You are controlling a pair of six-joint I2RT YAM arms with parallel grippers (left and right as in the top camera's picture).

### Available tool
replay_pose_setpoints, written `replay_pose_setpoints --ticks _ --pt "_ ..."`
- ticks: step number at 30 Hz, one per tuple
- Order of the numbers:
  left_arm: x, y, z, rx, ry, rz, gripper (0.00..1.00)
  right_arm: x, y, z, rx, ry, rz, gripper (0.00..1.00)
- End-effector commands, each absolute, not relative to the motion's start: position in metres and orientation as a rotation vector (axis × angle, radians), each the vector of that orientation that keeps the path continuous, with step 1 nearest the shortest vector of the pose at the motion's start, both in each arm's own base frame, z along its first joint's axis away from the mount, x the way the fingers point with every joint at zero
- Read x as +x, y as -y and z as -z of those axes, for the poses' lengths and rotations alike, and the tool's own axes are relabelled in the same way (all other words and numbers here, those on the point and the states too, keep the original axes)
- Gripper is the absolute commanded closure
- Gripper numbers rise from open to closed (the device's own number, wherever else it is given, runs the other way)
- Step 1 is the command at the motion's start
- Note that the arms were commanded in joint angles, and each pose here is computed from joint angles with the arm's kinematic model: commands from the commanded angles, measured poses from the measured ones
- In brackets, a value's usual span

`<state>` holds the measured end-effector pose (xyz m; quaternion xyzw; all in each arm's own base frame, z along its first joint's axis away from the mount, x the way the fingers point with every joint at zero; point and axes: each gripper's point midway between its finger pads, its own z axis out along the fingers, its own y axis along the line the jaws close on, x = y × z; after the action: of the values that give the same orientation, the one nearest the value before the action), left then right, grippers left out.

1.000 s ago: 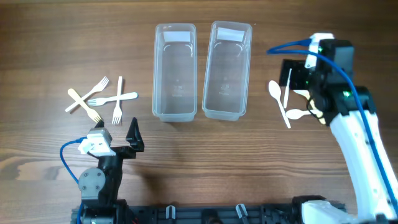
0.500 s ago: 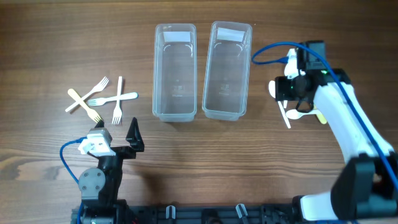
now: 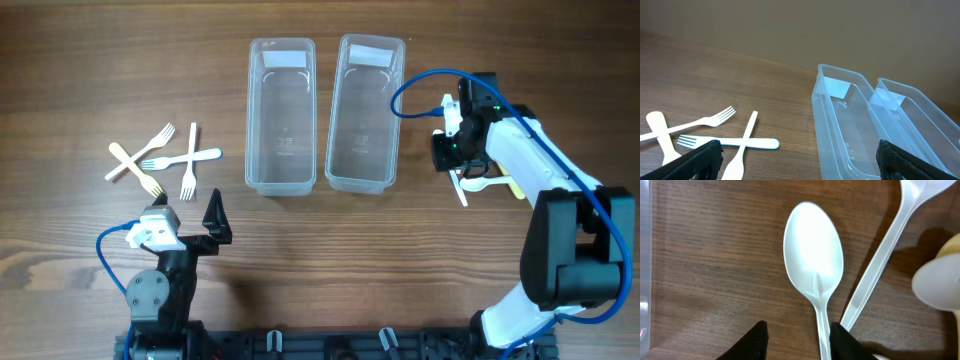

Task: Pack container
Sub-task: 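Move right gripper over the white spoons and grasp one spoon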

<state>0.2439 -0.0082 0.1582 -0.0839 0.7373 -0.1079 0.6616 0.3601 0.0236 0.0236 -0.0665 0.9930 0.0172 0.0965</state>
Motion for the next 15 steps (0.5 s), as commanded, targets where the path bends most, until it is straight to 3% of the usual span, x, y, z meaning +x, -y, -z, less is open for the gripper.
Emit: replay_pose_setpoints --ticks 1,15 --pt "0.244 0.008 -0.157 -0.176 -1.664 0.226 0.00 0.366 -0.024 -0.021 -0.279 -2.931 -0.053 0.61" --pt "0.244 0.008 -0.157 -0.176 -1.664 0.226 0.00 0.354 -0.007 -0.001 -0.246 -2.955 -0.016 0.57"
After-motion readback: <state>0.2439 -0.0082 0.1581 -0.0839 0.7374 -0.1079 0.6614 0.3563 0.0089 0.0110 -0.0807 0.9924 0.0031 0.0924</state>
